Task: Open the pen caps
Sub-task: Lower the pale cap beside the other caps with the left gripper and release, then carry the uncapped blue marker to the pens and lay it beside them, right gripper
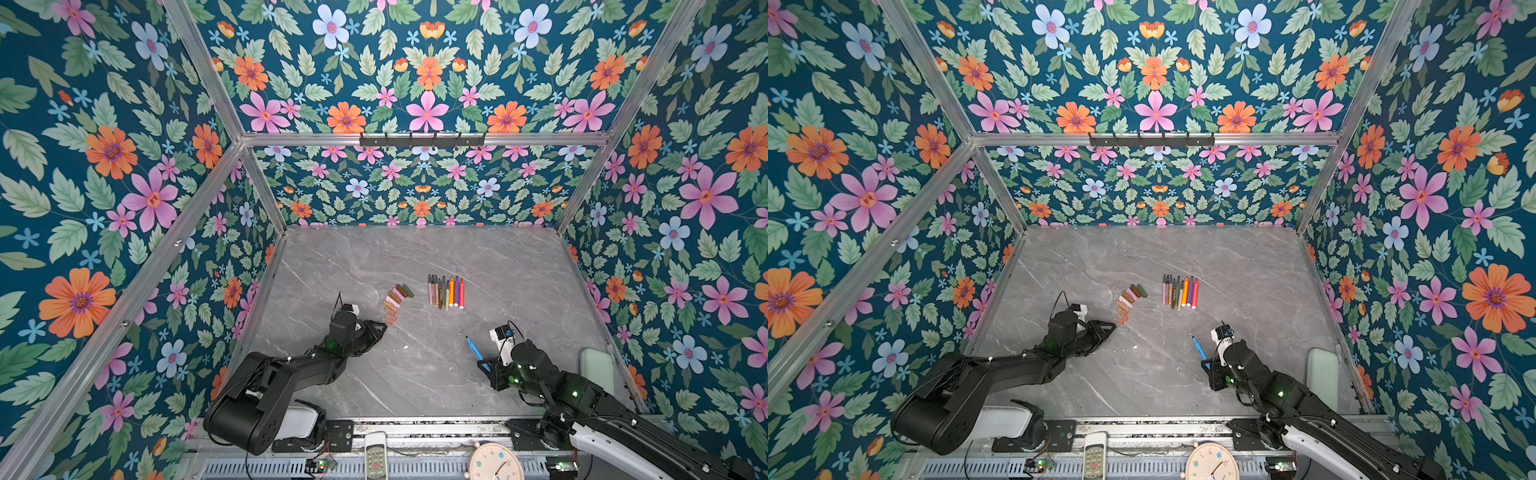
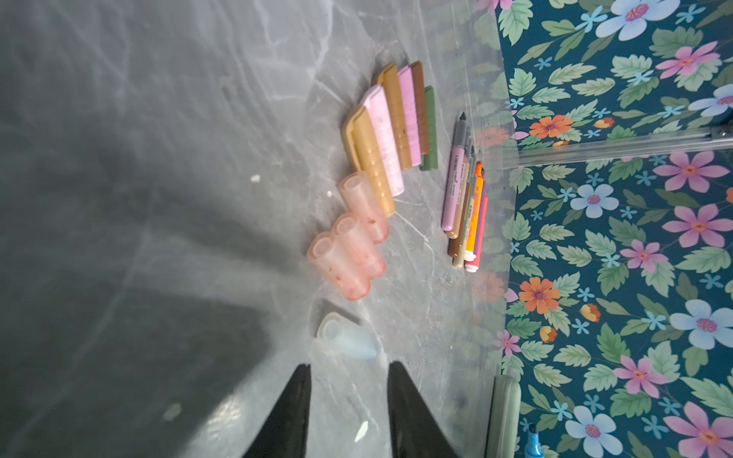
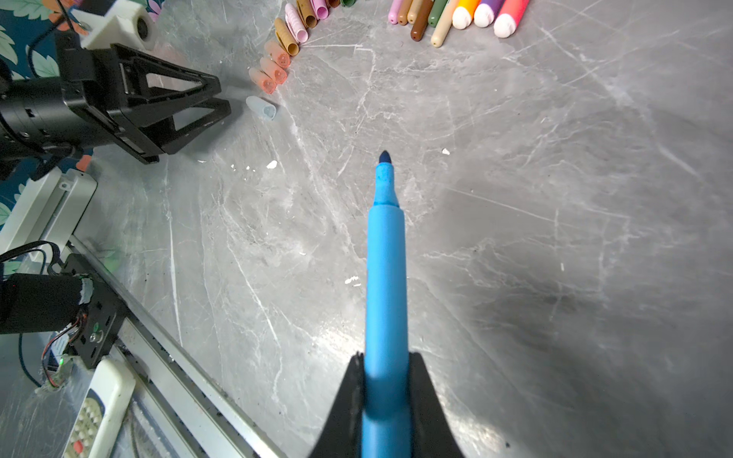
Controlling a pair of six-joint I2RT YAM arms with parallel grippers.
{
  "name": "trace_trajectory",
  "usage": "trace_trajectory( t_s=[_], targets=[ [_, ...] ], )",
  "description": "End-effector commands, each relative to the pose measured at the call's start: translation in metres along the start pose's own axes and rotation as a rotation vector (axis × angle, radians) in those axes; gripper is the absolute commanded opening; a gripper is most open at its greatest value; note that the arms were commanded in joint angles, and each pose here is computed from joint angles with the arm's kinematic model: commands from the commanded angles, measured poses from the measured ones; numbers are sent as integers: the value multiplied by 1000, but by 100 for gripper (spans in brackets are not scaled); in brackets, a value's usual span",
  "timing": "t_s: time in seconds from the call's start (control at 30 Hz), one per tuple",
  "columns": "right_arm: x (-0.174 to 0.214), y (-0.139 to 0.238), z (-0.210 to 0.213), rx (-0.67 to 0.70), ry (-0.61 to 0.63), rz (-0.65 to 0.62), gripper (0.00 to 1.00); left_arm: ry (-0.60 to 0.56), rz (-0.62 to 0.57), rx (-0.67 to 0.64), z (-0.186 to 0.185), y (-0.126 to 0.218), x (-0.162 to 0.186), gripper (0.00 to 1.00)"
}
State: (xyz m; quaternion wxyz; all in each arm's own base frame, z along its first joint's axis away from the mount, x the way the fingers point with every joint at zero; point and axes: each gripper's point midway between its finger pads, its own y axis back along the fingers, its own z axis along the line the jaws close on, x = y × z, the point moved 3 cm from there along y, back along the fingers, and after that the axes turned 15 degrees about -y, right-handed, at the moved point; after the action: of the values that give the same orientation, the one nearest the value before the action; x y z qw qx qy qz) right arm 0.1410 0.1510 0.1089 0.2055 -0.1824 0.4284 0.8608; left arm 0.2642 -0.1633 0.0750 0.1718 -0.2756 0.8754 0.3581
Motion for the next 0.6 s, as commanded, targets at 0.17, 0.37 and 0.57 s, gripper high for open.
trace_trajectory(
  t_s=[0.17, 0.37, 0.57],
  targets=[
    [-20, 9, -19, 136, -104, -109, 0, -433, 9, -289, 0, 43, -34, 36],
    [-53, -7, -37, 74, -331, -103, 0, -538, -102, -347, 12, 69, -32, 36],
    [-101, -15, -48, 76, -330, -225, 0, -556, -203, -303, 12, 83, -26, 37]
  ],
)
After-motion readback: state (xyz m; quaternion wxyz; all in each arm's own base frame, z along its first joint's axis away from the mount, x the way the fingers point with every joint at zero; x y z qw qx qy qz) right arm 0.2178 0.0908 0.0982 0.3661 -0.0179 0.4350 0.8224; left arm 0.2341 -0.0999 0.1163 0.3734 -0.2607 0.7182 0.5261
